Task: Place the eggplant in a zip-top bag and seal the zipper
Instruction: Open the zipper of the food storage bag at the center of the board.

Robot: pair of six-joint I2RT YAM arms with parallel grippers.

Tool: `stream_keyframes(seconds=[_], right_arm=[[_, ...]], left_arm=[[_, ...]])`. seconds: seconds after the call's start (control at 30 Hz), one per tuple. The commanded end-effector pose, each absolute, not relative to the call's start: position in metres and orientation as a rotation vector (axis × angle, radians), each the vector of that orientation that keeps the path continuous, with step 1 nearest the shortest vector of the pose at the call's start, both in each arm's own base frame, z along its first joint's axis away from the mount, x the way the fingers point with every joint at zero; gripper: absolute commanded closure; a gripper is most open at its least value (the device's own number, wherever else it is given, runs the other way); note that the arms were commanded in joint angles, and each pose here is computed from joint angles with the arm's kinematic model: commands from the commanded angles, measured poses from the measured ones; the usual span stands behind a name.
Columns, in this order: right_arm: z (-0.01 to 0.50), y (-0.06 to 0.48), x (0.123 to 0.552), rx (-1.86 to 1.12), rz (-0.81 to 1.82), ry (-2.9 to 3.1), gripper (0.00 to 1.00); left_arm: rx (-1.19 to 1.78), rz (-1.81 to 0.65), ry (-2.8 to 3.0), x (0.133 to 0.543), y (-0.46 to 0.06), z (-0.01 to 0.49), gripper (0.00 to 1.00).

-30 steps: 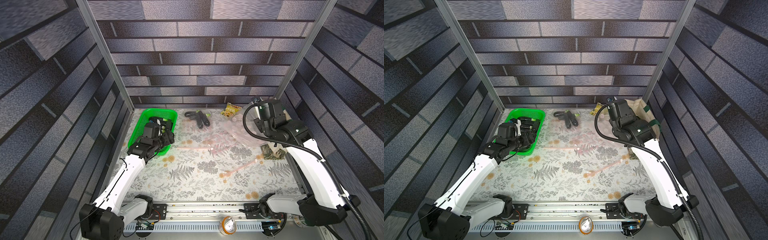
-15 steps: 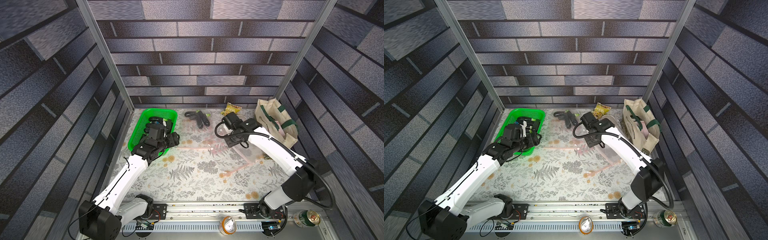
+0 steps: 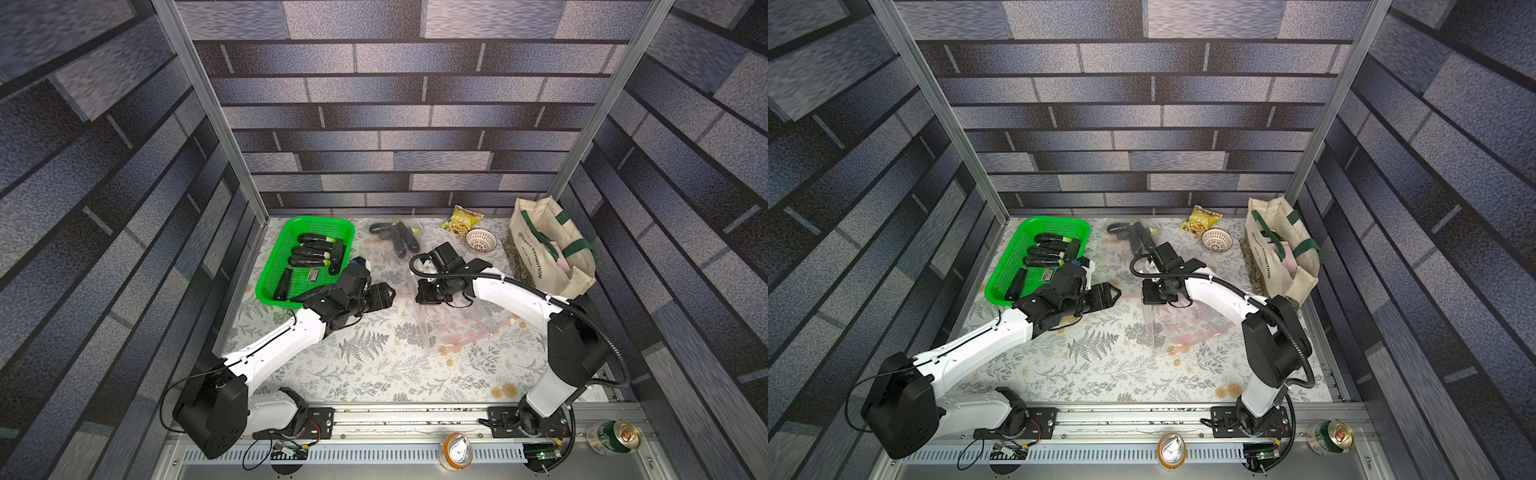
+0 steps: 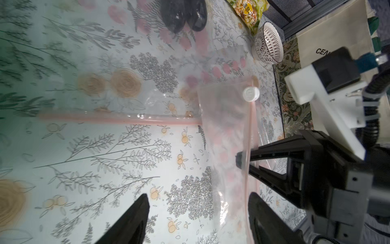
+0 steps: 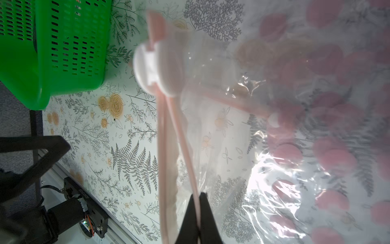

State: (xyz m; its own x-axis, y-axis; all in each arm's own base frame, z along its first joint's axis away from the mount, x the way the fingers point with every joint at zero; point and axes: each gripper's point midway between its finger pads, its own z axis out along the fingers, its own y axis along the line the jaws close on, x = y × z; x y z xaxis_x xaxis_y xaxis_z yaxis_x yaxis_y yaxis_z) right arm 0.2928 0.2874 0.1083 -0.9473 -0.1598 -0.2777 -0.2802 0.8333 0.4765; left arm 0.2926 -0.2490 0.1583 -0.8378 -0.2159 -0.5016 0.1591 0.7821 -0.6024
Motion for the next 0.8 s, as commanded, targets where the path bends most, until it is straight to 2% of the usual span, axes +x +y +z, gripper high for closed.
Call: stream_keyframes(seconds=[0.0,0.17,0.57,0.77], right_arm=[[0.117,0.302,0.294,-0.291,0.91,2.724,1.0],[0.117,0.307,0.293,-0.242,0.979,2.707,1.0],[0.122,0.308,0.289,-0.229,1.027,2.685,1.0],[0.129,0.299,0.289,-0.226,0.965,2.669,1.0]], left_arm=[[-0.008,-1.011,2.311,0.297,-0.279,0.18,0.27],[-0.04,-0.964,2.353,0.301,-0.288,0.165,0.29],[-0.066,-0.82,2.433,0.315,-0.295,0.129,0.45],[-0.065,-0.666,2.488,0.313,-0.284,0.113,0.48]])
